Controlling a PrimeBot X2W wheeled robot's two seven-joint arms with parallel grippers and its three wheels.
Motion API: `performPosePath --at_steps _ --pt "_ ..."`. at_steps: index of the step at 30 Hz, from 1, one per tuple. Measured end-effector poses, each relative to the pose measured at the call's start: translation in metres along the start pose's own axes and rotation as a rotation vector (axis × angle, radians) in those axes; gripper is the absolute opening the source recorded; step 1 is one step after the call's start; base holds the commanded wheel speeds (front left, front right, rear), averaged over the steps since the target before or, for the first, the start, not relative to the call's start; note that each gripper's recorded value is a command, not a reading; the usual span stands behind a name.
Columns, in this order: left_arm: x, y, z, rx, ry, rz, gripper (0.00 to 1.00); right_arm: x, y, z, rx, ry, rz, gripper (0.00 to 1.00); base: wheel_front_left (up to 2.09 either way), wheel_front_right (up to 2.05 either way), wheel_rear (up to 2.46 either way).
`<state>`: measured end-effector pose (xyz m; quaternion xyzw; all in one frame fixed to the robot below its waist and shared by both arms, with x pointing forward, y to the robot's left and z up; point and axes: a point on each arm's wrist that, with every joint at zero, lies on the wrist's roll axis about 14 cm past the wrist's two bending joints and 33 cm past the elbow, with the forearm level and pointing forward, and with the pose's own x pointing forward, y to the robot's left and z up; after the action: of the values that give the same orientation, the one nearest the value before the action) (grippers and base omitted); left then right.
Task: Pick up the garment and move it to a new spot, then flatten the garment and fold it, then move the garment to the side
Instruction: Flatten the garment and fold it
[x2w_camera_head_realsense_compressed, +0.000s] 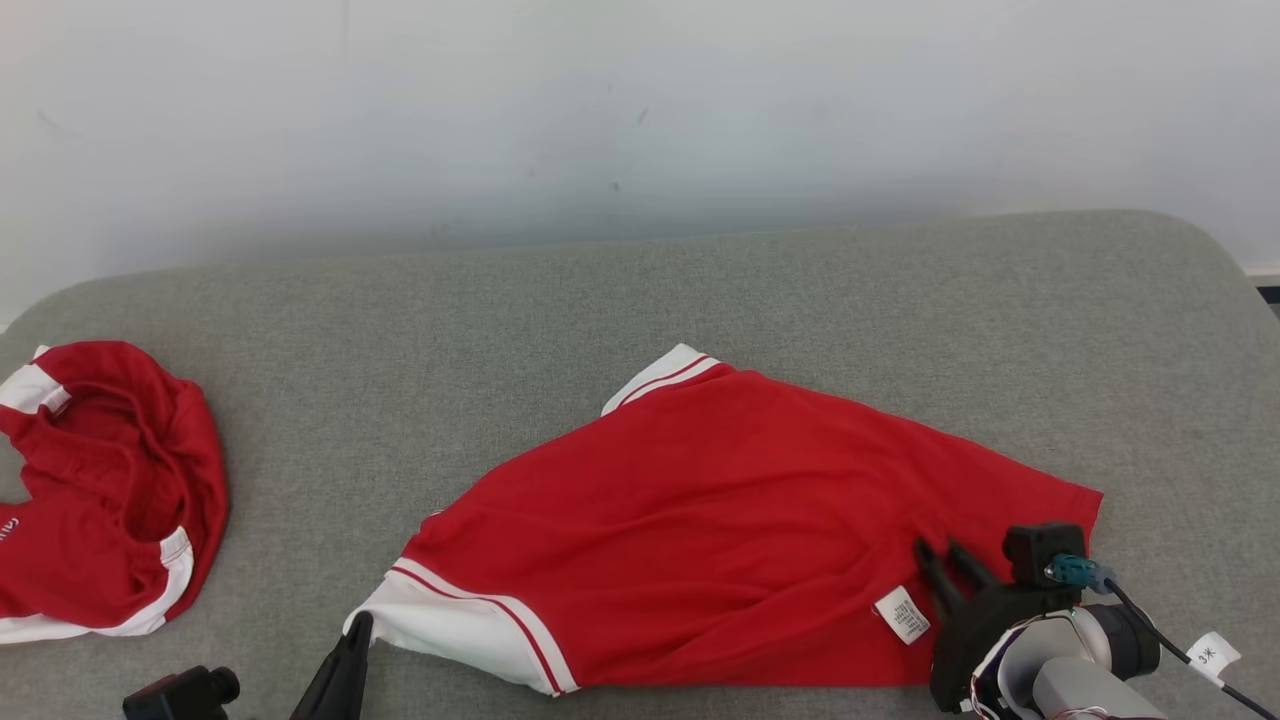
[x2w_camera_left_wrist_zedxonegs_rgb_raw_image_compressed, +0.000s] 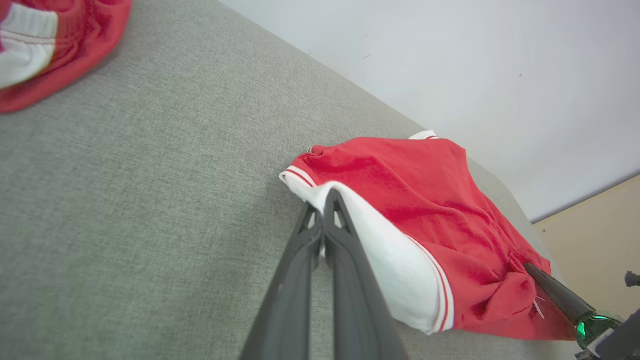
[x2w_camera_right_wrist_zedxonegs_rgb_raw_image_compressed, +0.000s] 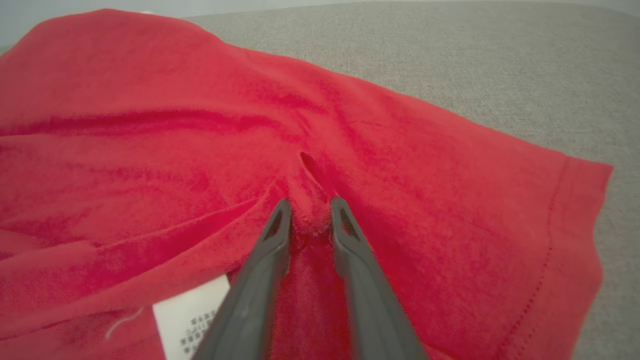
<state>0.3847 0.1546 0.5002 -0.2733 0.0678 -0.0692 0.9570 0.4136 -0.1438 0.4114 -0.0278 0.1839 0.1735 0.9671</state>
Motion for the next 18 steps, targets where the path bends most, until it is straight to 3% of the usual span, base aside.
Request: performPosePath --at_steps 9,18 --pt "-0.004 -0.012 0.025 -0.024 -0.092 -0.033 0.0 -0.006 -0.009 0.022 -0.04 -0.057 -0.014 0.0 0.0 0.0 0.0" --pt "-0.002 -0.081 0.123 -0.123 -0.327 -0.267 0.0 -0.033 -0.044 0.124 -0.068 -0.32 -0.068 0.0 0.0 0.0 0.0"
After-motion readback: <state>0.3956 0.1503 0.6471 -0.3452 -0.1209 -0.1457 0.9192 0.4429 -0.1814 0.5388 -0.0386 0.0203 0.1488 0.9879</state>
